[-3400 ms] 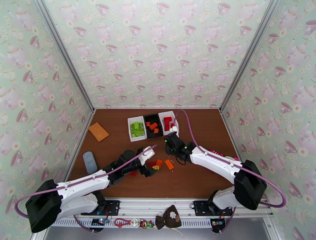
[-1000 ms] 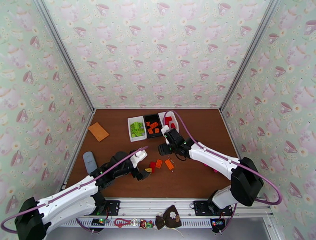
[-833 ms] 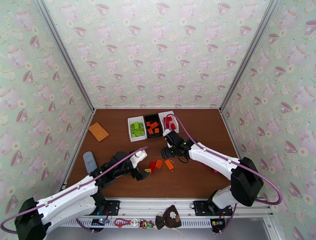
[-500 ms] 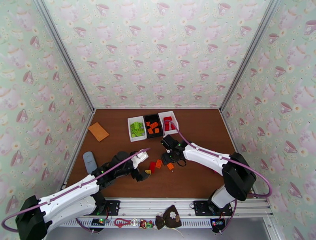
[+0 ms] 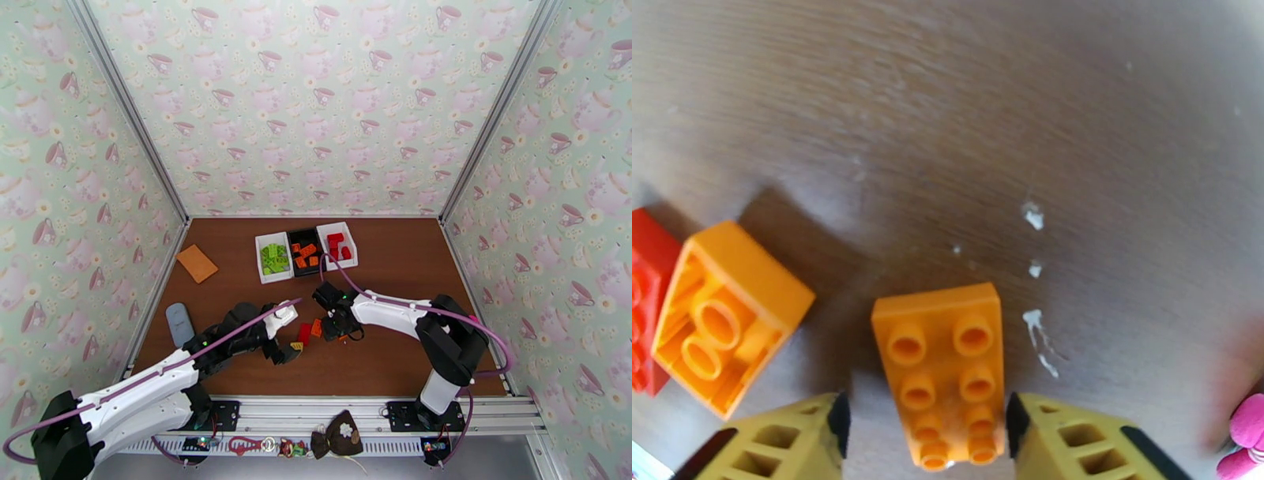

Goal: Sort the legos into containers by color

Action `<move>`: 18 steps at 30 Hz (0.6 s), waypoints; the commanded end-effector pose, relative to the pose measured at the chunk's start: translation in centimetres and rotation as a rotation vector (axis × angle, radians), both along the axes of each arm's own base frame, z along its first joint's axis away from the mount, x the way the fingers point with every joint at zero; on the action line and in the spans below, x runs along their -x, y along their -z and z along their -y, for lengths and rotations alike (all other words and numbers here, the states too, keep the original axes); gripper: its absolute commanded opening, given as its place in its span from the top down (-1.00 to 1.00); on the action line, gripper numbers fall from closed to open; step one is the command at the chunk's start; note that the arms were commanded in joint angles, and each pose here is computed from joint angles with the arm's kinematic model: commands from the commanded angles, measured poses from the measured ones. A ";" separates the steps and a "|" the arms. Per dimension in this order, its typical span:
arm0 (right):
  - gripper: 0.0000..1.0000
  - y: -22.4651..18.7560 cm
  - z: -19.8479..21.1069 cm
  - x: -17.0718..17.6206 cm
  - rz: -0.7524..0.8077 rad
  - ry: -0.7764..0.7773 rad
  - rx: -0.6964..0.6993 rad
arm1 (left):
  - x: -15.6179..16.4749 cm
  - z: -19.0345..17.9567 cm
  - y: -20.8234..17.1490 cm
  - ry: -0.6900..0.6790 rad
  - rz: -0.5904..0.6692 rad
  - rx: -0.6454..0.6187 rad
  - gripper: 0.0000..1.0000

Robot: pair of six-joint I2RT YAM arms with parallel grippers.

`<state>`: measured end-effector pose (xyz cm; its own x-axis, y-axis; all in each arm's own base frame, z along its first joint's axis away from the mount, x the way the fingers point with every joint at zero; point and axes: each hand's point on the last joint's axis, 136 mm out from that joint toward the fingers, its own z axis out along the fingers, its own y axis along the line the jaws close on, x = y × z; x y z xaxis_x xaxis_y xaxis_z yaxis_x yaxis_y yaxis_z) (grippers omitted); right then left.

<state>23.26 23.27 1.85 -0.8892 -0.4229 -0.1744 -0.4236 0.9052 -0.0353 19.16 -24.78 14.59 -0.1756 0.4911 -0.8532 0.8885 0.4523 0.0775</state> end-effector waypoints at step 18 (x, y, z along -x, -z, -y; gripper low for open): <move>0.36 -1.9 -0.9 -1.0 0.067 0.010 -0.047 | 0.2 -0.5 0.2 -0.027 -0.022 0.003 -1.00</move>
<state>23.36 23.67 1.92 -0.8872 -0.4225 -0.1854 -0.4251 0.9047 -0.0276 18.87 -24.39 14.51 -0.1958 0.4860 -0.8517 0.8836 0.4641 0.0617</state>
